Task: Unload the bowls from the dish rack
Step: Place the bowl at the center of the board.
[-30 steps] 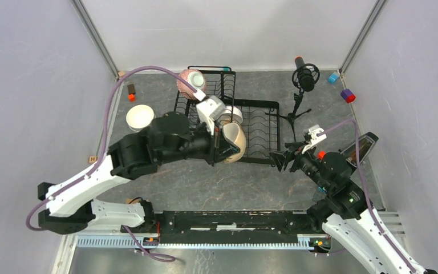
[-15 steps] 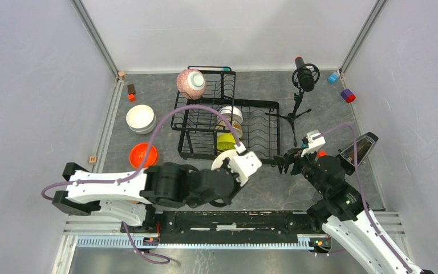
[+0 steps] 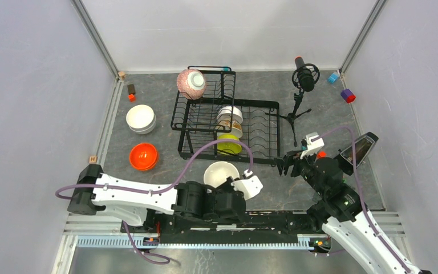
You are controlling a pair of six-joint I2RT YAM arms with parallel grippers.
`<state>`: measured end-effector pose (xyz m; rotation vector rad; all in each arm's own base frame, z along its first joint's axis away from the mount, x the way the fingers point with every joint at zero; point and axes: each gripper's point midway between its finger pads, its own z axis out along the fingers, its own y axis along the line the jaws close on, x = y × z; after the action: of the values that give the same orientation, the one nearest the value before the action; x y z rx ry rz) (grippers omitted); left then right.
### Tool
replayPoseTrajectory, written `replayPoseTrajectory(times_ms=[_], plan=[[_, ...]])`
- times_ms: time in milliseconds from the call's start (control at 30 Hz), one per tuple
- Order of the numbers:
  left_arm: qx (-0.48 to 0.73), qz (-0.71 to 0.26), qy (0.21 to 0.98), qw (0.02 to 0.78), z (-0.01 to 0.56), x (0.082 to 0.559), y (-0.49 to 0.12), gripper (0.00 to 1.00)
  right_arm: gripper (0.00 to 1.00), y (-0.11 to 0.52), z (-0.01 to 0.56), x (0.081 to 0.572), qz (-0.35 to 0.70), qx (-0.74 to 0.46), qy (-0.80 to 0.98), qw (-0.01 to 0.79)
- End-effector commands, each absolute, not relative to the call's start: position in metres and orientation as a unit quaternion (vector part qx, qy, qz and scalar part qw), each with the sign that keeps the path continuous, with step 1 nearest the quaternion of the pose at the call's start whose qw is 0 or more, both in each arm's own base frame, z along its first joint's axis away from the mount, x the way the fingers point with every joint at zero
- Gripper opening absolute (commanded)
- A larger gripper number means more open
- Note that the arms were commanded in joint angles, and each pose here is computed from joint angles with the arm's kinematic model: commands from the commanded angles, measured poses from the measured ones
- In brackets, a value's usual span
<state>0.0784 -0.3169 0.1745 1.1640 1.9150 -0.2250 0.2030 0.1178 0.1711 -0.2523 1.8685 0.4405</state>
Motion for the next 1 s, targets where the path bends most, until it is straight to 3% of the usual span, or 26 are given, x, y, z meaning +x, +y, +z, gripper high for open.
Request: replayPoseTrajectory(times_ms=[0,467,967], plan=[[0.454,-0.093,0.742,0.485,0.179,0.089,-0.332,0.02,0.79,0.126,0.163,0.202,0.205,-0.111,0.798,0.556],[0.480,-0.083,0.726,0.486,0.105,0.089,-0.347,0.02,0.78,0.158,0.130,0.187,0.270,-0.165,0.808,0.496],[0.434,-0.092,0.761,0.473,0.068,0.086,-0.348,0.02,0.77,0.169,0.109,0.176,0.298,-0.187,0.817,0.456]])
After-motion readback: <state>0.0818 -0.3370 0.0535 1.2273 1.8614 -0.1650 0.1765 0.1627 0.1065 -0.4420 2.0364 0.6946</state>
